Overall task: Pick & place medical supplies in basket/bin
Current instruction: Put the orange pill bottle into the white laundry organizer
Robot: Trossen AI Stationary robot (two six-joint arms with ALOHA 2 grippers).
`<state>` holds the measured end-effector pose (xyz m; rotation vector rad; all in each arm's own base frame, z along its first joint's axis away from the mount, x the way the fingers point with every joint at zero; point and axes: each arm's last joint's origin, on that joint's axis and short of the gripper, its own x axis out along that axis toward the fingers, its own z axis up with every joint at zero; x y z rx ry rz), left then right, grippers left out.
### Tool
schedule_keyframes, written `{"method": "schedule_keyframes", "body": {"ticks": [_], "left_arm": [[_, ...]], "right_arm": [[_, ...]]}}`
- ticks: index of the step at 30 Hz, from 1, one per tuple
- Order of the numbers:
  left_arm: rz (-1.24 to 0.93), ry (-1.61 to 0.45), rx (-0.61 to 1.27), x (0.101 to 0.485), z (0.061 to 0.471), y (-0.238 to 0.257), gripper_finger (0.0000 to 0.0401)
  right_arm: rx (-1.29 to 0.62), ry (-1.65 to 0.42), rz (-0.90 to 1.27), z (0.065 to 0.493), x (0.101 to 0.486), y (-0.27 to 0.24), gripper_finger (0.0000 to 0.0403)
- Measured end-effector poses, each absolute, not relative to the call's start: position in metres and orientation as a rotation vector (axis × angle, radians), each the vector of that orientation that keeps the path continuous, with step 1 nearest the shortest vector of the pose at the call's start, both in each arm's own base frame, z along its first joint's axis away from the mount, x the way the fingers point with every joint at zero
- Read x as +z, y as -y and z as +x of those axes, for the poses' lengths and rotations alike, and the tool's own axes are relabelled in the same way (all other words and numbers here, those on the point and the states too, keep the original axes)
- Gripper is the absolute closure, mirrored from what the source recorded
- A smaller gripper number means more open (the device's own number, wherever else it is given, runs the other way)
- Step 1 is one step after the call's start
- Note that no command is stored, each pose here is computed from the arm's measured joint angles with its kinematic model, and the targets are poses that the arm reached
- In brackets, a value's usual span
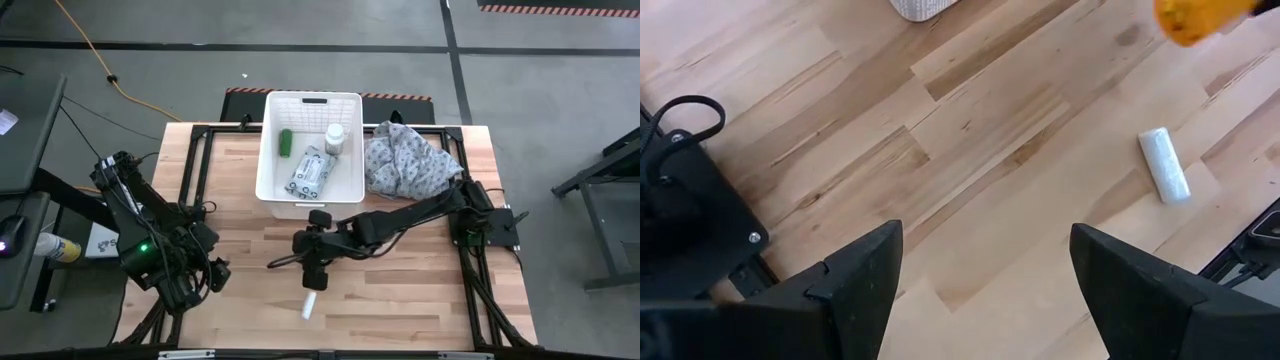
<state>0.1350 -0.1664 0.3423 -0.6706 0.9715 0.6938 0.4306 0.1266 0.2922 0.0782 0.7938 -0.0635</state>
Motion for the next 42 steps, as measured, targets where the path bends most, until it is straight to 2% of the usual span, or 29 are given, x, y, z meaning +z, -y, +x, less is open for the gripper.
{"method": "schedule_keyframes", "body": {"ticks": [7,21,30,42], "left_arm": [[-0.668,-0.964,0.694,0.342,0.135,0.166,0.0082],[-0.679,-0.821,0.667,0.343,0.142,0.17,0.0082],[-0.648,-0.802,0.685,0.331,0.152,0.183,0.0082],[-0.699,-0.758,0.766,0.318,0.16,0.193,0.0082]], "right_arm": [[-0.083,-0.667,0.075,0.419,0.325,-0.126,0.0217],[-0.336,-0.388,-0.049,0.388,0.401,-0.083,0.0217],[-0.519,-0.362,-0.095,0.381,0.419,-0.019,0.0217],[-0.527,-0.403,0.011,0.375,0.416,0.082,0.0217]]}}
